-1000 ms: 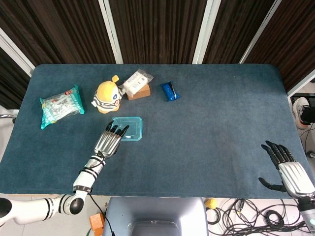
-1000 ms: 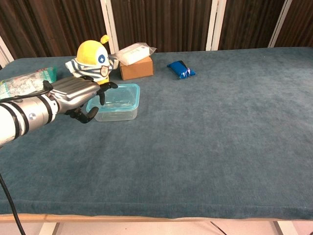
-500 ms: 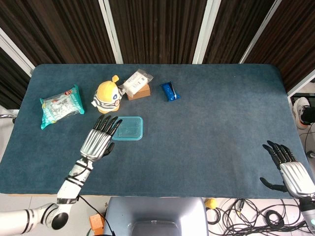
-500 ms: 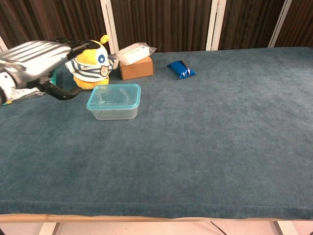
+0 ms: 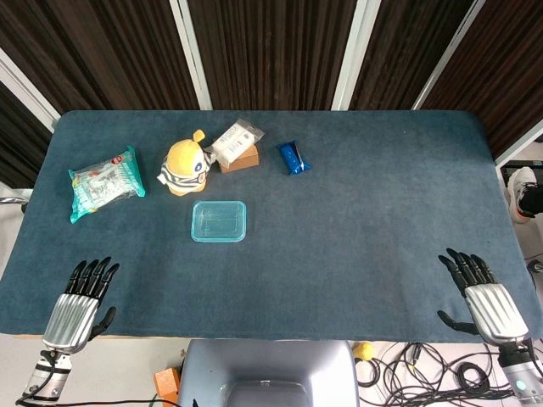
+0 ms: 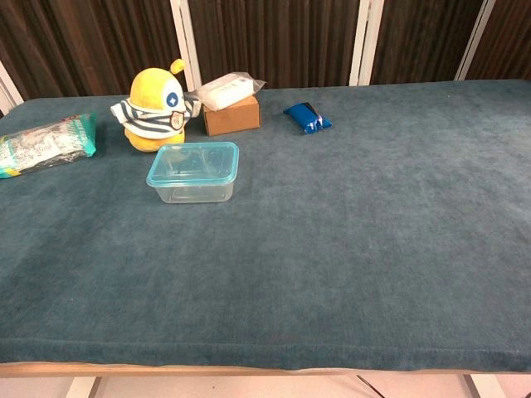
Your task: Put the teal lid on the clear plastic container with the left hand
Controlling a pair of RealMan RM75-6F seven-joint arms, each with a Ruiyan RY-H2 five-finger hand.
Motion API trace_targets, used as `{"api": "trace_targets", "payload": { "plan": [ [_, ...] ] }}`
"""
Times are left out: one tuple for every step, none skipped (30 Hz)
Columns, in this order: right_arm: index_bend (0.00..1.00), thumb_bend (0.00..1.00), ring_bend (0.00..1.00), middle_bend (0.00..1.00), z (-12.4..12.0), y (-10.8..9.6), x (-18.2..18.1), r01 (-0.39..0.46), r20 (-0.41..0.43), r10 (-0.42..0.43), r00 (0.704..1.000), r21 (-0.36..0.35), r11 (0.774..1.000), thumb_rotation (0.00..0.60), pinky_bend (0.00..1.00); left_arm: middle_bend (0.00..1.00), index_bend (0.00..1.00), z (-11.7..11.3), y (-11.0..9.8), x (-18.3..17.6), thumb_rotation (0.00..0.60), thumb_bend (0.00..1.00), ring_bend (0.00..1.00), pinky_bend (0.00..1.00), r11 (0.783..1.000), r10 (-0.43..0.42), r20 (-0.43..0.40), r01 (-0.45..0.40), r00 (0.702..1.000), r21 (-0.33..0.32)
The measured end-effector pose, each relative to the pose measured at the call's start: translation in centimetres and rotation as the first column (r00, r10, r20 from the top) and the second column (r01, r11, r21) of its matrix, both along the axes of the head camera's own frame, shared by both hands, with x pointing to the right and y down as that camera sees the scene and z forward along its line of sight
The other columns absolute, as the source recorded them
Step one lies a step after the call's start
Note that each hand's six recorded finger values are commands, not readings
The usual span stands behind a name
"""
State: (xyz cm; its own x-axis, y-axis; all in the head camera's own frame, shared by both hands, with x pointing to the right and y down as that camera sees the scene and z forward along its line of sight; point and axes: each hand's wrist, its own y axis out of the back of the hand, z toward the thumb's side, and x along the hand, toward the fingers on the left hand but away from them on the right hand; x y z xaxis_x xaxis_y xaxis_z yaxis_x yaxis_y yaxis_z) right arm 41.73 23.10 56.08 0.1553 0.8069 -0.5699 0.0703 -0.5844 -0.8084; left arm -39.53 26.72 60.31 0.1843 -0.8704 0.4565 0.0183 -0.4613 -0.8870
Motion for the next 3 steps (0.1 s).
{"api": "trace_targets", "payload": {
  "plan": [
    [0.00,0.15,0.00,0.00,-0.06,0.03,0.04,-0.004,-0.003,0.004,1.000,0.004,1.000,0.600,0.00,0.00,0.00,-0.09,0.06,-0.17,0.600,0.35,0.00,0.00,1.000,-0.008,-0.002,0.008,1.000,0.002],
    [0.00,0.15,0.00,0.00,-0.11,0.04,0.08,-0.007,-0.004,0.007,1.000,0.006,1.000,0.600,0.00,0.00,0.00,-0.22,0.10,-0.33,0.600,0.35,0.00,0.00,1.000,-0.015,-0.010,0.015,1.000,0.004],
    [0.00,0.15,0.00,0.00,-0.16,0.03,0.15,-0.011,-0.005,0.012,1.000,0.008,1.000,0.600,0.00,0.00,0.00,-0.31,0.06,-0.36,0.600,0.35,0.00,0.00,1.000,-0.018,-0.018,0.018,1.000,0.007]
  ]
}}
